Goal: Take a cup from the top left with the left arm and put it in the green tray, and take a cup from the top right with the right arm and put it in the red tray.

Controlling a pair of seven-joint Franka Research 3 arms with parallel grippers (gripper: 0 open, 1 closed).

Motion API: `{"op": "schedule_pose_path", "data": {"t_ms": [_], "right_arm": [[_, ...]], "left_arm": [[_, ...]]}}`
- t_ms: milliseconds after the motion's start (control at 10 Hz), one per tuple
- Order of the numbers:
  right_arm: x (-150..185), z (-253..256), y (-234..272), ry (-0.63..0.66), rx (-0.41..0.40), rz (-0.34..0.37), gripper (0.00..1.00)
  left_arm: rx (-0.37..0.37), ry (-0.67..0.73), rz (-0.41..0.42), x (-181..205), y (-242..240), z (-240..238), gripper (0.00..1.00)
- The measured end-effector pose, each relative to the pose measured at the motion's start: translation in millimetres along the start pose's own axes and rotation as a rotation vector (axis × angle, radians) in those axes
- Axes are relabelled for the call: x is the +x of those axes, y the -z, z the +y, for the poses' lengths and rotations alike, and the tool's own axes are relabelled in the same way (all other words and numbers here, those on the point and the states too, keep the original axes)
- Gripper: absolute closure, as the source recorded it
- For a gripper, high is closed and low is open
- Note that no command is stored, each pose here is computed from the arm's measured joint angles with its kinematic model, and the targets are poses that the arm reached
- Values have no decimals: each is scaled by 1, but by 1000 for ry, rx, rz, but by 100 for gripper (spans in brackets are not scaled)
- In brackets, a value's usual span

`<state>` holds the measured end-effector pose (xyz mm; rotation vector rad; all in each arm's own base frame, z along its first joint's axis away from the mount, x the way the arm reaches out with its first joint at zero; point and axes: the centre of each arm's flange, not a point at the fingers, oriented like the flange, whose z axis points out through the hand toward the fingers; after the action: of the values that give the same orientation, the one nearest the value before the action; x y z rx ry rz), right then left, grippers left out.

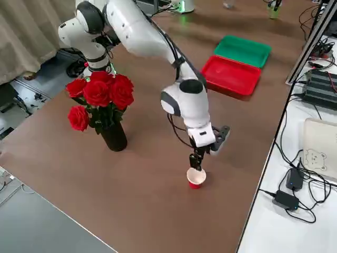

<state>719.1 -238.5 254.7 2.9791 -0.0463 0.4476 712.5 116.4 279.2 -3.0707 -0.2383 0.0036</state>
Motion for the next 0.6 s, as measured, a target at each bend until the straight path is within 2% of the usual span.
{"op": "schedule_pose_path", "data": {"t_ms": [200,300,400,500,600], "right_arm": [[0,-1,-12,16,-1,-1,2],[-1,-1,-17,19,-1,-1,4],[-4,-1,-23,22,-1,-4,11],[-7,0,-29,38,-2,-9,30],[-9,3,-32,62,-4,-13,39]], "left_arm": [[-53,65,-27,-10,63,22,98],[-72,114,-51,-21,94,56,98],[-84,158,-69,-33,114,106,98],[-93,197,-75,-47,126,161,98],[-99,236,-81,-63,133,214,98]]}}
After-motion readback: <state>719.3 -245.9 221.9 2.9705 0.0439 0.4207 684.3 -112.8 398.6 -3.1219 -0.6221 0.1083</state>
